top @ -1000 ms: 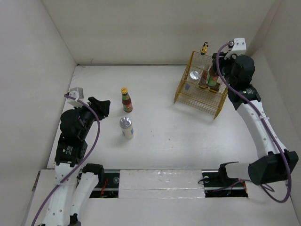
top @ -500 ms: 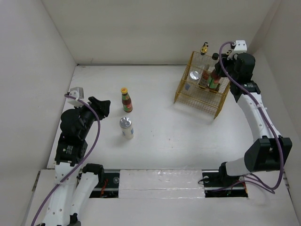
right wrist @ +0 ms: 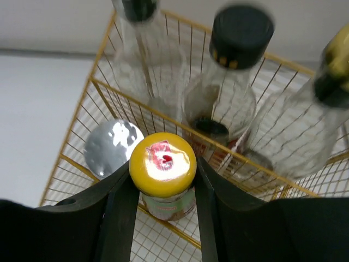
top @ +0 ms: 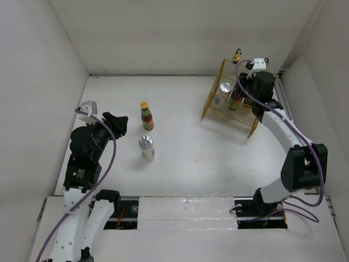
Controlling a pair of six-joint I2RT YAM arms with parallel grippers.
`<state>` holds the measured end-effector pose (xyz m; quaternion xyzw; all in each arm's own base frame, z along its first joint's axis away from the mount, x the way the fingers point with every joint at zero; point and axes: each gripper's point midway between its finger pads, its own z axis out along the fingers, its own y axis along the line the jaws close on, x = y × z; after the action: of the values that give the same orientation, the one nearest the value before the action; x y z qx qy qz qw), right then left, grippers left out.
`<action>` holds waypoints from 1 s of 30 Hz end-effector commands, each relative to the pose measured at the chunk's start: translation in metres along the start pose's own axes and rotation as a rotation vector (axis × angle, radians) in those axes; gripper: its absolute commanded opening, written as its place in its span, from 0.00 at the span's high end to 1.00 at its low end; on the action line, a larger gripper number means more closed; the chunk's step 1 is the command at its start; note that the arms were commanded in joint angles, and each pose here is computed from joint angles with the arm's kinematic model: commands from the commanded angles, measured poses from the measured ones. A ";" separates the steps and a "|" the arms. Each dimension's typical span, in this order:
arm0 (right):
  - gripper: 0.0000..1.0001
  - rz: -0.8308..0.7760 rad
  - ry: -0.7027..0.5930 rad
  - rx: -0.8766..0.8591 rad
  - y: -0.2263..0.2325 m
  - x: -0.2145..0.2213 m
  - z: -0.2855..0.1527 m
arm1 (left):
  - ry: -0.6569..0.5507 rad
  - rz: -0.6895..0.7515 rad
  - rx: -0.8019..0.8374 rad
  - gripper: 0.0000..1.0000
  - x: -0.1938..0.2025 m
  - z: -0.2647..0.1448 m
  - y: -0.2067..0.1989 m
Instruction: Organize the condiment bottles
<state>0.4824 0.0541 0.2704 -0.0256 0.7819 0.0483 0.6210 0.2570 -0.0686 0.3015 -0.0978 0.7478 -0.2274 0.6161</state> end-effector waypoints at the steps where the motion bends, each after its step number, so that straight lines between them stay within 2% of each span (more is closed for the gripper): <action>1: 1.00 0.021 -0.173 0.006 0.007 -0.042 0.004 | -0.025 0.001 0.014 0.56 -0.005 0.002 -0.002; 8: 0.99 0.036 -0.092 0.011 0.012 -0.002 0.018 | -0.025 0.001 0.014 0.56 -0.005 0.002 -0.002; 10: 0.84 0.043 -0.080 0.018 0.014 0.005 0.018 | -0.025 0.001 0.014 0.56 -0.005 0.002 -0.002; 11: 0.65 0.056 -0.081 0.018 0.015 0.005 0.018 | -0.025 0.001 0.014 0.56 -0.005 0.002 -0.002; 14: 0.41 0.069 -0.115 0.023 0.014 -0.010 0.009 | -0.025 0.001 0.014 0.56 -0.005 0.002 -0.002; 18: 0.27 0.071 -0.148 0.038 0.014 -0.031 -0.010 | -0.025 0.001 0.014 0.56 -0.005 0.002 -0.002; 22: 0.24 0.074 -0.209 0.022 0.027 -0.058 -0.036 | -0.025 0.001 0.014 0.56 -0.005 0.002 -0.002; 23: 0.25 0.072 -0.218 -0.008 0.040 -0.062 -0.040 | -0.025 0.001 0.014 0.56 -0.005 0.002 -0.002; 24: 0.38 0.052 -0.223 -0.090 0.066 -0.064 -0.046 | -0.025 0.001 0.014 0.56 -0.005 0.002 -0.002; 25: 0.51 0.052 -0.224 -0.091 0.066 -0.064 -0.049 | -0.025 0.001 0.014 0.56 -0.005 0.002 -0.002; 27: 0.81 0.026 -0.213 -0.238 0.116 -0.059 -0.058 | -0.025 0.001 0.014 0.56 -0.005 0.002 -0.002; 28: 1.00 0.016 -0.184 -0.291 0.136 -0.046 -0.058 | -0.025 0.001 0.014 0.56 -0.005 0.002 -0.002; 29: 1.00 0.005 -0.160 -0.353 0.158 -0.035 -0.062 | -0.025 0.001 0.014 0.57 -0.005 0.002 -0.002; 30: 1.00 -0.004 -0.167 -0.445 0.199 -0.030 -0.075 | -0.025 0.001 0.014 0.59 -0.005 0.002 -0.002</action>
<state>0.4243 0.1713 0.3309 -0.0829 0.7144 0.1488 0.6787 0.2570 -0.0687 0.3015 -0.0977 0.7478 -0.2275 0.6160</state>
